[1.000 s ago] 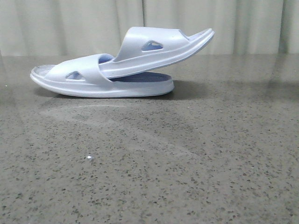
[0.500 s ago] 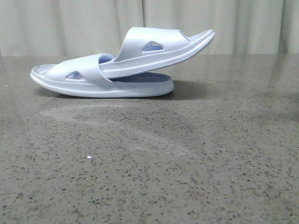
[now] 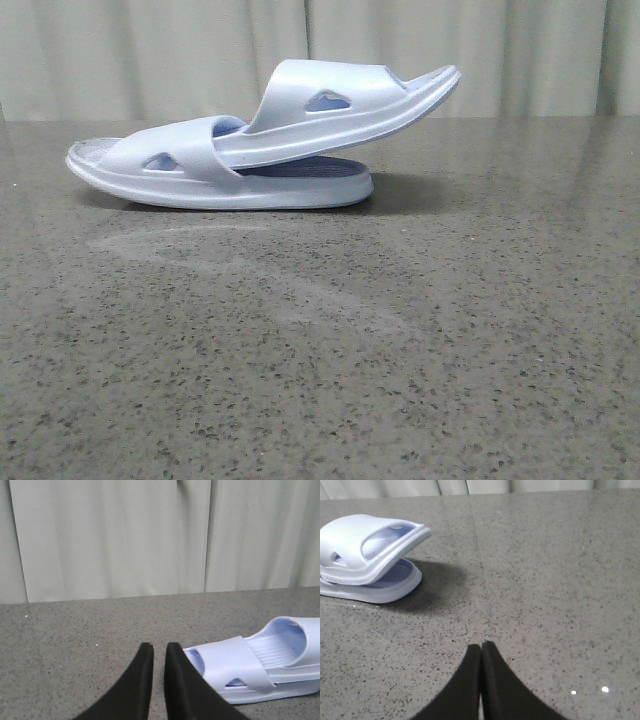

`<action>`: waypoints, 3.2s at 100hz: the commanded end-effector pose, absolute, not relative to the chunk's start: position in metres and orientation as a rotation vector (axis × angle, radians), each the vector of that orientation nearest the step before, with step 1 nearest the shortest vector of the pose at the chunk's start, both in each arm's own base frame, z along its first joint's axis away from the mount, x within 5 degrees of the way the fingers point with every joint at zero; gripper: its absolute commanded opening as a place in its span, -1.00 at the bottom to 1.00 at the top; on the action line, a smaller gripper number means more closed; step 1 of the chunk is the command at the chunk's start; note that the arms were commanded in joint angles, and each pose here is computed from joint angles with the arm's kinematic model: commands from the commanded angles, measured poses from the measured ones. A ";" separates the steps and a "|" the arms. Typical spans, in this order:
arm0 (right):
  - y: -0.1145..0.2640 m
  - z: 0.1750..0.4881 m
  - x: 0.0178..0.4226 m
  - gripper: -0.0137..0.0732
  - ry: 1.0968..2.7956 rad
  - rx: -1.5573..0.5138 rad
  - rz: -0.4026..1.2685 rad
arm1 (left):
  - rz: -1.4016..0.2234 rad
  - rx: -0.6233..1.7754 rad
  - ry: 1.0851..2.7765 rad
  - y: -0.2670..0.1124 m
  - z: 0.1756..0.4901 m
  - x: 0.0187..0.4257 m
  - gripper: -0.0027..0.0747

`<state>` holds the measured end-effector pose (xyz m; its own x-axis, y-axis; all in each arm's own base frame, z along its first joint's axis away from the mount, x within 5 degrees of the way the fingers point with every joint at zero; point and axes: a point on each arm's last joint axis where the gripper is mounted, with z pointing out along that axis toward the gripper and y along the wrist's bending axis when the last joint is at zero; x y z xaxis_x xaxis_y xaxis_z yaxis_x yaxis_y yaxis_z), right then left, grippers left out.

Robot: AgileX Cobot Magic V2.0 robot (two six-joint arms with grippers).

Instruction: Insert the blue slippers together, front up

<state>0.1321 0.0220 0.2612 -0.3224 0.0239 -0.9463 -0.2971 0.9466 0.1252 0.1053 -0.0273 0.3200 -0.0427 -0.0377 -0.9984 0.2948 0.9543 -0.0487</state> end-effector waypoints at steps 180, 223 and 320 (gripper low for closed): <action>0.022 0.268 0.131 -0.89 1.826 -0.133 0.364 | -0.063 -0.097 1.516 0.001 0.227 0.058 -0.89; 0.022 0.268 0.131 -0.89 1.826 -0.133 0.364 | -0.034 -0.072 1.554 0.001 0.203 0.056 -0.89; 0.015 0.268 0.133 -0.89 1.825 -0.080 0.296 | -0.034 -0.072 1.556 0.001 0.203 0.056 -0.89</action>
